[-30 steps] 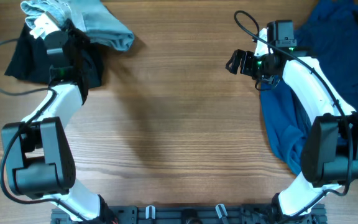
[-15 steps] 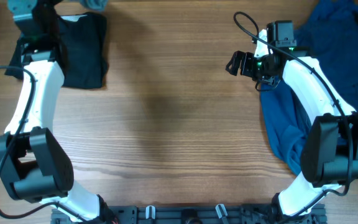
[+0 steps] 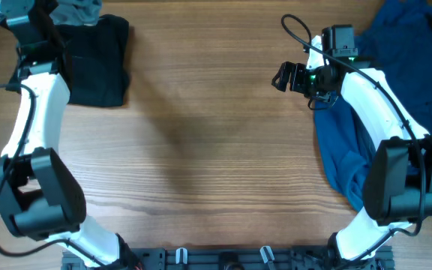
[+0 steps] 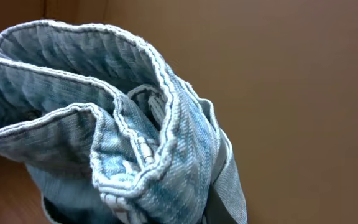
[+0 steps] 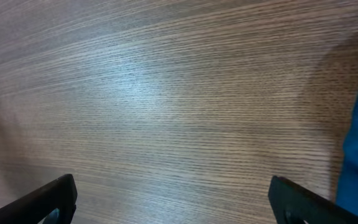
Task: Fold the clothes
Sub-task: 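Carry the shorts left and place them on the black garment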
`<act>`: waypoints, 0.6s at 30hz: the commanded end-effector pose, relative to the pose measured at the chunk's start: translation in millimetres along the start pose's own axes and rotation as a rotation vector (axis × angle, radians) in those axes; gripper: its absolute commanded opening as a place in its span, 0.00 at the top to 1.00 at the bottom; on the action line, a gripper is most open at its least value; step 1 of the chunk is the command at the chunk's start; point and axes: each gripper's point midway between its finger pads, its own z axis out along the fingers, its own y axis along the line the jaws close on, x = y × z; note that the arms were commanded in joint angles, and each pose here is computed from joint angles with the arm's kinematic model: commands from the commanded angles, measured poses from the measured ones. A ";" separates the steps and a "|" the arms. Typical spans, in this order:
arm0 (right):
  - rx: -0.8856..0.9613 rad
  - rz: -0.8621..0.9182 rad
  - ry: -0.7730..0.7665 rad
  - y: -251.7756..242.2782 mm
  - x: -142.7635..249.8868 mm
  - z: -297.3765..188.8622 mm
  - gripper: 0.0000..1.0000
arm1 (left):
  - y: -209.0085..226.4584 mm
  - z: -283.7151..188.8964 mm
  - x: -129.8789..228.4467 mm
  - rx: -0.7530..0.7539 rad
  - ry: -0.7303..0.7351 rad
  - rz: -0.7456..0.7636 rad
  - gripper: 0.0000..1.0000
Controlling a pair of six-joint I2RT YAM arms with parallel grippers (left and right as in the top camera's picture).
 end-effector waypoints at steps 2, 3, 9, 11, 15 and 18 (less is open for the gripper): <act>-0.019 -0.017 0.023 1.3 4.2 6.8 0.00 | -13.2 5.8 0.3 0.009 -0.029 -0.099 0.96; -0.019 -0.017 0.023 1.3 4.2 6.8 0.00 | -16.3 6.6 8.2 0.012 -0.016 -0.095 0.96; -0.021 -0.020 0.013 1.9 1.9 6.8 0.00 | 2.7 -8.0 76.8 -0.152 0.192 0.029 0.94; -0.022 -0.024 0.009 2.2 0.8 6.8 0.00 | 22.0 -17.2 90.7 -0.241 0.253 0.095 0.94; -0.023 -0.046 0.006 2.5 0.0 6.8 0.00 | 54.5 -37.7 118.1 -0.351 0.405 0.215 0.95; -0.024 -0.047 0.002 2.6 -0.9 6.8 0.00 | 73.4 -55.9 136.9 -0.406 0.522 0.295 0.95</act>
